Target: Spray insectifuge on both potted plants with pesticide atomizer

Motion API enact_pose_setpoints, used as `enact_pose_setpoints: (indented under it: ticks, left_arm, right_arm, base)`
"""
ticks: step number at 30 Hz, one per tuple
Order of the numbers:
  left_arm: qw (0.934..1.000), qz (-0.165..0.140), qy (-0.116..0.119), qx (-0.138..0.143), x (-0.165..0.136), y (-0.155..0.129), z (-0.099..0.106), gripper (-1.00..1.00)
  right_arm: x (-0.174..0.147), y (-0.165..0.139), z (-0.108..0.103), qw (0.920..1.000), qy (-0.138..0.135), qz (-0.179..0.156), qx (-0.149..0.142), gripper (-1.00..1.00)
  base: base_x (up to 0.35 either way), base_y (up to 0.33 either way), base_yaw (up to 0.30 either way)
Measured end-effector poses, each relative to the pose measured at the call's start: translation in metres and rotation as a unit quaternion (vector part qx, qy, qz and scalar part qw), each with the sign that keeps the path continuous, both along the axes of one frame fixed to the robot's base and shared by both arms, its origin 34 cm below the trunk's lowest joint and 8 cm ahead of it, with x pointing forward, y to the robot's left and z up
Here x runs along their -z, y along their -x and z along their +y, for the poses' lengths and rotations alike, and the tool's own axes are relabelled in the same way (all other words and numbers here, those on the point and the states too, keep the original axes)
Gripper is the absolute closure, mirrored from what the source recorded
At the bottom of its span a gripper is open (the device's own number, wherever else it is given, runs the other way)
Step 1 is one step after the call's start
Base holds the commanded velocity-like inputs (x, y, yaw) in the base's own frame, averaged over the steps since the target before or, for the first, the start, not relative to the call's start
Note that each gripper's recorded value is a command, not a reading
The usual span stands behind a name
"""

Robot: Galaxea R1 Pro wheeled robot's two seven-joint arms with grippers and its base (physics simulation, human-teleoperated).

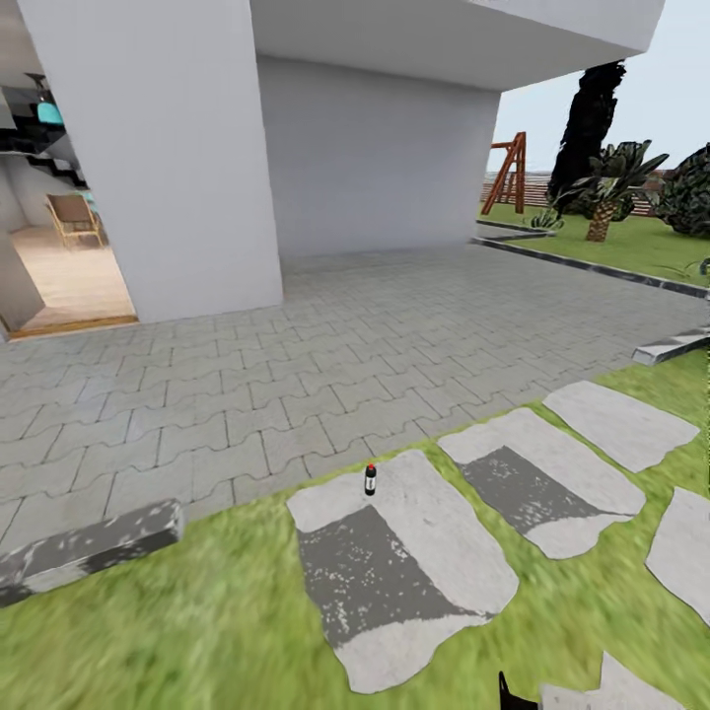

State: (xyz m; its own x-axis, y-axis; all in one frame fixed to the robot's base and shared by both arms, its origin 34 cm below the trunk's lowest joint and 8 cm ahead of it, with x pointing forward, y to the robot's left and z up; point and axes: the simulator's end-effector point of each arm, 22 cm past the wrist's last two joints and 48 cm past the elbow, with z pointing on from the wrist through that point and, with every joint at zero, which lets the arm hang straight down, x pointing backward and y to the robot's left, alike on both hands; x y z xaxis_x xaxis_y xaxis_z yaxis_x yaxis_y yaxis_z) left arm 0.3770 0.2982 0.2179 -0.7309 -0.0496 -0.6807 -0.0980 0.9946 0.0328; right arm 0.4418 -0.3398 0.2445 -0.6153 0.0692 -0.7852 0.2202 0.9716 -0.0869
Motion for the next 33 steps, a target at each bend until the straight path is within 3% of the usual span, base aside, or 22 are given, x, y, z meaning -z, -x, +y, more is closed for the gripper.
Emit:
enact_pose_setpoints:
  ticks: [18, 33]
  left_arm:
    - [1.0, 0.0, 0.0, 0.0, -0.0002, -0.0003, -0.0006, -1.0]
    - [1.0, -0.006, 0.0, 0.0, -0.0032, -0.0037, -0.0004, -1.0]
  right_arm:
    - [-0.0003, -0.0003, 0.0002, 1.0, 0.0, -0.001, 0.001, -1.0]
    - [-0.0039, -0.0032, -0.0008, 1.0, 0.001, -0.006, 0.0, -1.0]
  base:
    - [0.235, 0.274, -0.022]
    - [0.236, 0.269, -0.237]
